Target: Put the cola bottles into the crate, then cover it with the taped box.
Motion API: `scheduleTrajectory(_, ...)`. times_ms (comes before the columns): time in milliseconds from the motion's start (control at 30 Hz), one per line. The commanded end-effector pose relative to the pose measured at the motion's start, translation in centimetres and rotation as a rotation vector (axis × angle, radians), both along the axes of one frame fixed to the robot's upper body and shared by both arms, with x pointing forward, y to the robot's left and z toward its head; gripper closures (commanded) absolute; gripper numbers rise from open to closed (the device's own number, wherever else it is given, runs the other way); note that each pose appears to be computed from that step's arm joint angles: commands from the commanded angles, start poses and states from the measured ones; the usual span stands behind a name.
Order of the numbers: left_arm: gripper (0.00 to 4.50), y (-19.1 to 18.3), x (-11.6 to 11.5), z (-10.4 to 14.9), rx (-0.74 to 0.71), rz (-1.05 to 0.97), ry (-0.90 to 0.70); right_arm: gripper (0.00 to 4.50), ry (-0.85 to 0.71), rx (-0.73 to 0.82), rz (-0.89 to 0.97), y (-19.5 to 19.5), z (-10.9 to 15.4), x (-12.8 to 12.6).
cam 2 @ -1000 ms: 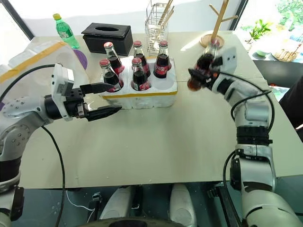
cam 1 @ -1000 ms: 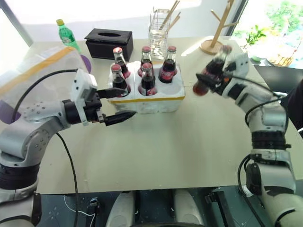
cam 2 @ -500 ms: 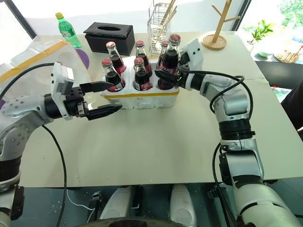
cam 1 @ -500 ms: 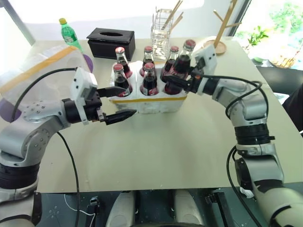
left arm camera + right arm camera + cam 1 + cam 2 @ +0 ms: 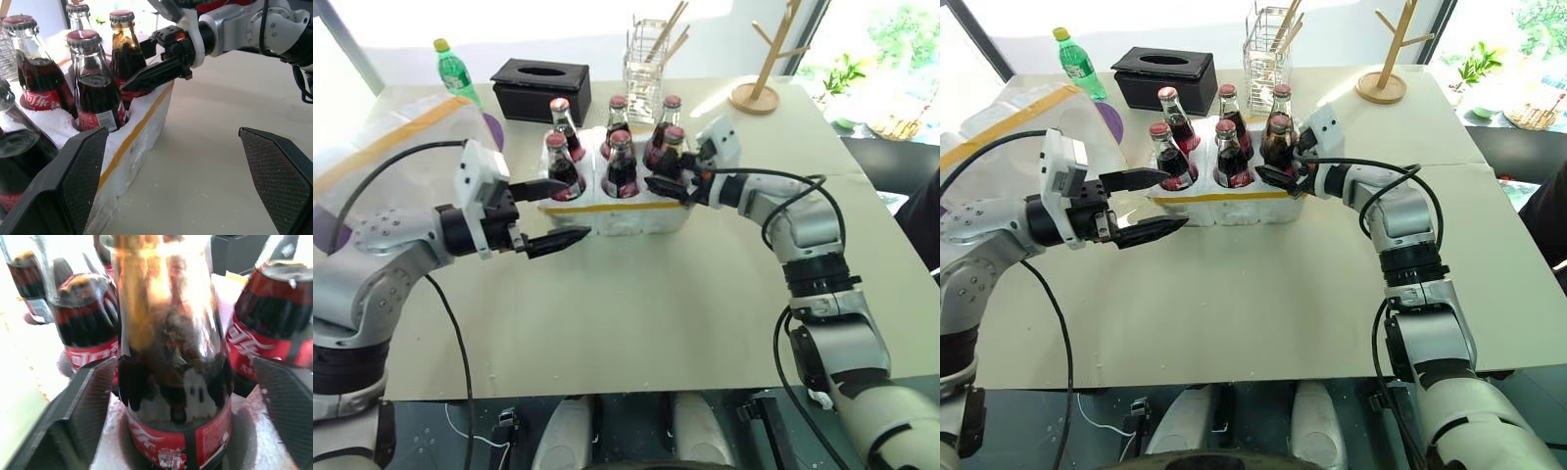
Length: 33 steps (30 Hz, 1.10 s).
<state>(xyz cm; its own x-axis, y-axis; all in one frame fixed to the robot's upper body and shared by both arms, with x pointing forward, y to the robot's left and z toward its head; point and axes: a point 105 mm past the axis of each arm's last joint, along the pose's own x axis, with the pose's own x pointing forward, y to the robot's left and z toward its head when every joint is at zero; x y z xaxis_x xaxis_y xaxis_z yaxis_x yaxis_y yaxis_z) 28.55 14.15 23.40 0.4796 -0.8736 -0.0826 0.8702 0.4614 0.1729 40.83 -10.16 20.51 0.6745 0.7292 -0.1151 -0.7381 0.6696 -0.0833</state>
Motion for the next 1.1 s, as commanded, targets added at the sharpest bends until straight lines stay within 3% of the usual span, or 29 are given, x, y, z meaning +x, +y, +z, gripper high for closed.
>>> scheduleTrajectory(33,0.00,0.7,-0.7,1.2,0.010,0.018,-0.048,0.04,-0.081,0.011,-0.002,-2.1,2.8,-1.0)
scheduleTrajectory(333,0.00,6.8,-3.4,3.2,0.098,0.183,-0.028,0.04,-0.144,-0.065,0.028,-8.7,7.6,-5.9)
scheduleTrajectory(633,0.00,20.1,-6.4,2.3,0.463,0.493,0.155,0.04,-0.161,-0.042,0.459,-5.1,9.9,-14.3)
scheduleTrajectory(833,0.00,28.3,-6.2,3.1,0.734,0.668,0.194,0.04,-0.179,-0.039,0.474,-4.0,9.8,-13.9)
scheduleTrajectory(1100,0.00,31.5,-1.9,1.1,0.764,0.801,0.214,0.04,-0.178,-0.034,0.466,-3.7,9.6,-13.9)
